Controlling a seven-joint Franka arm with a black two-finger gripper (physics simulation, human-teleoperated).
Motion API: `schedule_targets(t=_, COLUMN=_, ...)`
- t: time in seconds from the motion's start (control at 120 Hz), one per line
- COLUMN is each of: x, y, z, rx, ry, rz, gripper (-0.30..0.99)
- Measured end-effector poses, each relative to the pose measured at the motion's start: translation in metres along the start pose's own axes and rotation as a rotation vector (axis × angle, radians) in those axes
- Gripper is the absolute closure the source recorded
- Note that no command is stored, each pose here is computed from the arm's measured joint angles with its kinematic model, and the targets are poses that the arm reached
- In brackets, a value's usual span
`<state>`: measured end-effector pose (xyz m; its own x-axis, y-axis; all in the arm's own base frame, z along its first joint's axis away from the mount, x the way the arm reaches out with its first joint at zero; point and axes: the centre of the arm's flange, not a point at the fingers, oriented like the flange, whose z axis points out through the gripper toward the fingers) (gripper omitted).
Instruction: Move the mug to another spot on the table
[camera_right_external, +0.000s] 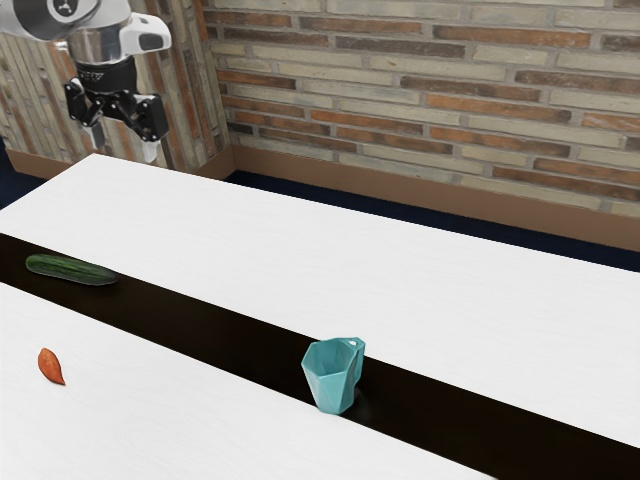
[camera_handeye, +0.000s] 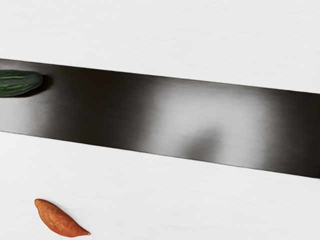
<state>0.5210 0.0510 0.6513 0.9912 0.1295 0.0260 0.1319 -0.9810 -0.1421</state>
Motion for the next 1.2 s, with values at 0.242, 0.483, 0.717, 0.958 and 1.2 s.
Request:
schedule_targets(t=0.242, x=0.006, y=0.029, z=0.006, rx=-0.002, ry=-0.001, rz=0.05, gripper=0.0)
schedule_targets(t=0.483, x=0.023, y=0.184, z=0.082, rx=0.012, ry=-0.087, rz=0.284, gripper=0.0)
schedule_targets(t=0.717, x=-0.001, y=0.277, z=0.129, rx=0.014, ry=-0.107, rz=0.455, gripper=0.0)
schedule_targets(t=0.958, x=-0.013, y=0.339, z=0.183, rx=-0.012, ry=-0.068, rz=0.553, gripper=0.0)
schedule_targets(t=1.2, x=-0.01, y=0.352, z=0.199, rx=-0.02, ry=-0.03, rz=0.507, gripper=0.0)
